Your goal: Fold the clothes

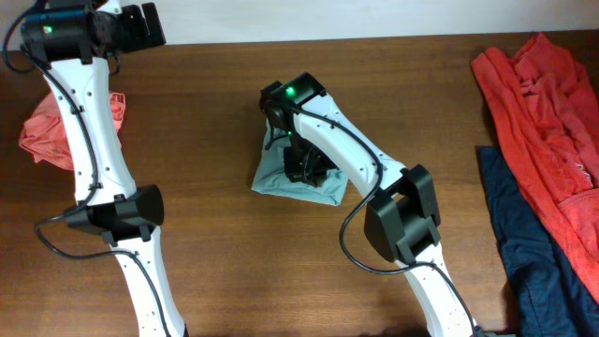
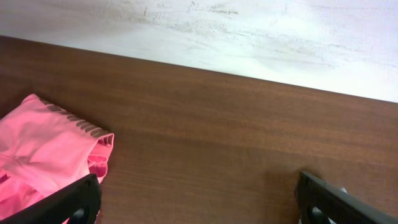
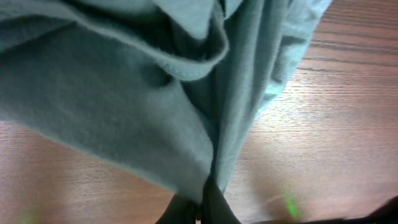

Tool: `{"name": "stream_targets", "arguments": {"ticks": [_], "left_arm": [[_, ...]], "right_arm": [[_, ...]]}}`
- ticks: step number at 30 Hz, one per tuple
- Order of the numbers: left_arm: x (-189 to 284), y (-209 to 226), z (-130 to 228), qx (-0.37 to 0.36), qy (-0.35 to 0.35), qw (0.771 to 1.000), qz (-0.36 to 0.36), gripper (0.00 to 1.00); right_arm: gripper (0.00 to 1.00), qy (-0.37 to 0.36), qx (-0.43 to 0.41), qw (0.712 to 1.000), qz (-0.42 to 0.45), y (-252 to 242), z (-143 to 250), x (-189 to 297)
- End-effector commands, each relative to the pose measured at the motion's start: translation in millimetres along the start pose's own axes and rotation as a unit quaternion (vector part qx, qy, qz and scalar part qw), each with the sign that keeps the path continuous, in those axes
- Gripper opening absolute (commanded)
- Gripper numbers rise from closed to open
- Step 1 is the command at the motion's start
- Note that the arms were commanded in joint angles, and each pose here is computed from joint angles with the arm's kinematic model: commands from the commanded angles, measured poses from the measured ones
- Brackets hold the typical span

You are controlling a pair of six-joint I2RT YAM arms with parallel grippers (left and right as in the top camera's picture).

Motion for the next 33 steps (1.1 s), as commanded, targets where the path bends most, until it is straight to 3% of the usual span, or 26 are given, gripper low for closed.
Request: {"name": "stream_targets", "arguments": {"ticks": [1,3,7,10,12,16,22,33], "left_arm": [[20.2,-4.2,-8.7,-0.012,-0.023,1.0,0.009,0.99],[20.2,-4.4,-9.2,-0.012,-0.024,1.0,0.009,0.99],[20.2,-4.6,-9.8,-0.012,-0.026,1.0,0.01,0.99],[20.2,-4.6,-9.8,-0.012,-0.026,1.0,0.01,0.99],[20.3,-4.7,-9.9,-0.012,-0.026,1.0,0.01,0.99],[20.3,-4.4,-10.0,-0.012,-0.026,1.0,0.01,0.99],[21.1,8.8,-14.7,-0.007,-0.037,0.999,-0.02,0.99],[25.2,46.8,-25.4,0.021,-0.044,0.998,-0.044,0.99]], "right_arm": [[0.07,-0.049,-0.013,0.999,0.011,-11.3,5.7,32.0],[0.2,-0.056,-0.002,0.998,0.012,-12.0,5.6,35.4],[0.59,-0.075,0.03,0.997,0.007,-9.8,-0.2,39.3],[0.78,-0.092,0.044,0.995,0.004,-8.2,-5.3,44.5],[0.84,-0.122,0.061,0.991,-0.003,-4.2,-17.1,48.9],[0.83,-0.199,0.068,0.978,-0.009,4.7,-53.6,53.1],[0.58,-0.203,-0.02,0.979,0.0,2.4,-70.8,34.3],[0.6,-0.16,-0.037,0.986,0.021,2.5,-77.2,-6.9]]}}
Point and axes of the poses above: each gripper's point midway between its finger pads, its own x axis back along the fingers, its own y axis along the line the jaws close on, z = x × y, the point moved 3 cm from there along x, back along the fingers, and after that the axes turned 13 degrees about x, right-handed, at the moved point
